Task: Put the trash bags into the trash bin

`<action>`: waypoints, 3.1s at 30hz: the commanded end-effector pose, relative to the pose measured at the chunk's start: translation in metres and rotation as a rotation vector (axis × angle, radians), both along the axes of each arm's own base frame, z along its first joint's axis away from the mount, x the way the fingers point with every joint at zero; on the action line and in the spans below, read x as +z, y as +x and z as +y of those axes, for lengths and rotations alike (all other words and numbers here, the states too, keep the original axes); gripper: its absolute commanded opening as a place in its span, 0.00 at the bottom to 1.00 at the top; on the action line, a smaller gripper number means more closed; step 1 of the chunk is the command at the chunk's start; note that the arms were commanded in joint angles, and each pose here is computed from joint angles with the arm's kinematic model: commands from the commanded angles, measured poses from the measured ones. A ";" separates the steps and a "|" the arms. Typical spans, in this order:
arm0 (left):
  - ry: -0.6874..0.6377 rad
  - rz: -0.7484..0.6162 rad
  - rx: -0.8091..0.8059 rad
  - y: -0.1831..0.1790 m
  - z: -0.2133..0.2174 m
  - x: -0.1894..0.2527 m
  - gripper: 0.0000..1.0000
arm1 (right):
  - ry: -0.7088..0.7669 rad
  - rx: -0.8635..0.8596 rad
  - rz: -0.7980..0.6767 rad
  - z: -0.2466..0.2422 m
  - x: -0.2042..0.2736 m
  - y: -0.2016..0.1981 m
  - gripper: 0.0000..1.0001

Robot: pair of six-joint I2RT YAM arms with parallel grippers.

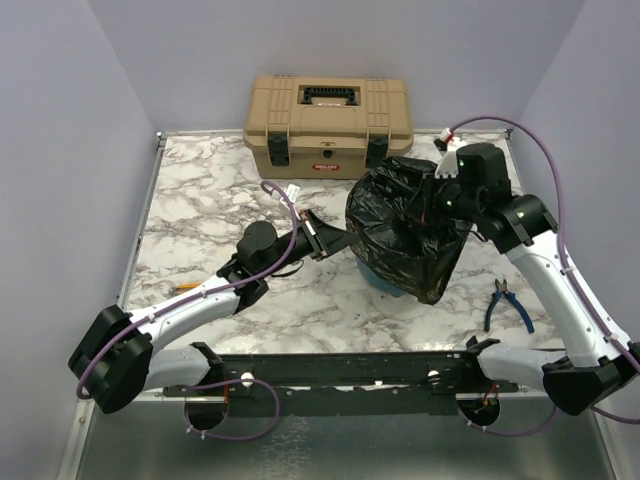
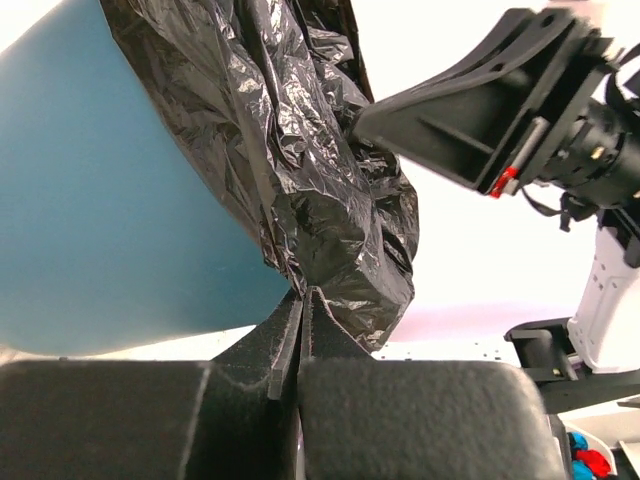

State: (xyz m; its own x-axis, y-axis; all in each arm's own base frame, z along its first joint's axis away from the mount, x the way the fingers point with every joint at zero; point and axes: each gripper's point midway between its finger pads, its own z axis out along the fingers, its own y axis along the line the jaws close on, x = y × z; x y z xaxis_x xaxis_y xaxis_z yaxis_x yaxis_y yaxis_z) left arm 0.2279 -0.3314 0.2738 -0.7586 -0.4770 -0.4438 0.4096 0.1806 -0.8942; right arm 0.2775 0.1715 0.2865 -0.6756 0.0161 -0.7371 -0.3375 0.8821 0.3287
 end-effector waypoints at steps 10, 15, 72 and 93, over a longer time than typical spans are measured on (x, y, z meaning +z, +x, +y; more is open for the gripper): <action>0.147 0.001 -0.062 -0.014 0.001 -0.051 0.00 | -0.211 -0.065 -0.002 -0.024 -0.028 0.026 0.07; 0.275 0.008 -0.020 -0.002 0.005 -0.072 0.00 | -0.240 0.005 0.023 -0.012 -0.056 0.039 0.06; 0.601 0.019 0.025 -0.008 0.044 -0.121 0.00 | -0.371 -0.235 -0.001 -0.042 -0.166 0.068 0.20; 0.574 -0.021 0.020 0.003 0.031 -0.098 0.00 | -0.126 -0.430 -0.317 -0.090 0.040 0.002 0.75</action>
State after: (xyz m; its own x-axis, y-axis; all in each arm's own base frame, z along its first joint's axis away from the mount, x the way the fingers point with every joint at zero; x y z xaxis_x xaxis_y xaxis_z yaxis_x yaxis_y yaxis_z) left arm 0.2318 -0.3000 0.1776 -0.7426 -0.1837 -0.6440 0.4110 0.6343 -0.6548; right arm 0.2941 0.1170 0.3097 -0.4146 0.0800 -0.9065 -0.1603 0.9741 0.1593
